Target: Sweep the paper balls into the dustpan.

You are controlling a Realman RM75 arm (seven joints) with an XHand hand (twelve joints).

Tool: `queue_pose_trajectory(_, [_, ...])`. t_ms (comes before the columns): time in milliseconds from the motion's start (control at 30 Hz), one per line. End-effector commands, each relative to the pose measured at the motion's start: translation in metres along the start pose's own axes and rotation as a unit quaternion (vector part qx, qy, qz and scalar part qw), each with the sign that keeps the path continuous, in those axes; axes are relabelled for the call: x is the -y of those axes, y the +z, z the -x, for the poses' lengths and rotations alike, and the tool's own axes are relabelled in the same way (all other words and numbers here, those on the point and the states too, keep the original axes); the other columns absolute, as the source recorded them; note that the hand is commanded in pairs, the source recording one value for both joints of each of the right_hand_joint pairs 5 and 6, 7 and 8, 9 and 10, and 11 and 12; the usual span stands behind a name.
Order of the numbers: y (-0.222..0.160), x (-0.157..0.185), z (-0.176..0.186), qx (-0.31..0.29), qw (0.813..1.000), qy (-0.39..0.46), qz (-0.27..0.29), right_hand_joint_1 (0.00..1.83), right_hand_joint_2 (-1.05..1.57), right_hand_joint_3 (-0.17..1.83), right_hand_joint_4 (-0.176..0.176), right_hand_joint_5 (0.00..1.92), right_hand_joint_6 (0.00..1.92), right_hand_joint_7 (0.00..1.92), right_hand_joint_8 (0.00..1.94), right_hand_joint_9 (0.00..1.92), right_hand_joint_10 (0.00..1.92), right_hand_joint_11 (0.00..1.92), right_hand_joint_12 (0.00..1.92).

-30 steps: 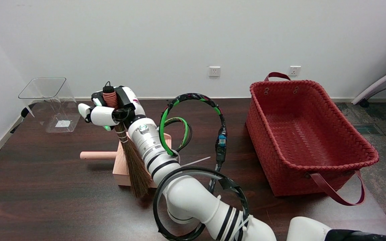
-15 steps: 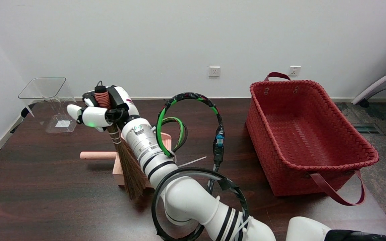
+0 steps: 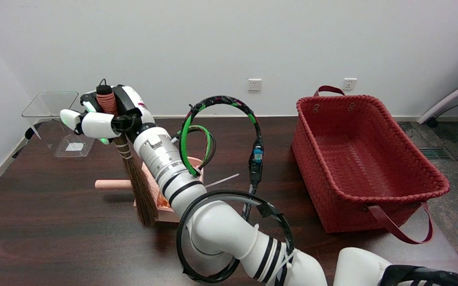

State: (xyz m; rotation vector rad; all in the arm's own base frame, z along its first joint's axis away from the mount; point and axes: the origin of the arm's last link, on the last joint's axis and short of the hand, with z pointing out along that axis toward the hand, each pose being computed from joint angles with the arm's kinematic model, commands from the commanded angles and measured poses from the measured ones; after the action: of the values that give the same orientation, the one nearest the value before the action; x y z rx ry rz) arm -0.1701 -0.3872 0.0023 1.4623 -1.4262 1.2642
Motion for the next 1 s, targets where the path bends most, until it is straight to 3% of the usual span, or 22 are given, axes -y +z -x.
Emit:
queue_pose_trajectory(33, [0.007,0.02,-0.002,0.008,0.999,-0.016,-0.029,1.29,1.18,0.49,0.0,1.92,1.92,1.92,1.92,1.92,1.92,1.92,1.92])
queue_pose_trajectory(433, [0.009,0.042,-0.028,-0.027,0.984,-0.161,-0.076,1.29,1.21,0.47,0.0,1.92,1.92,1.92,1.92,1.92,1.92,1.92,1.92])
queue_pose_trajectory(1000, [0.011,0.058,-0.097,-0.01,0.988,-0.139,-0.073,1.29,1.22,0.44,0.0,1.92,1.92,1.92,1.92,1.92,1.92,1.92,1.92])
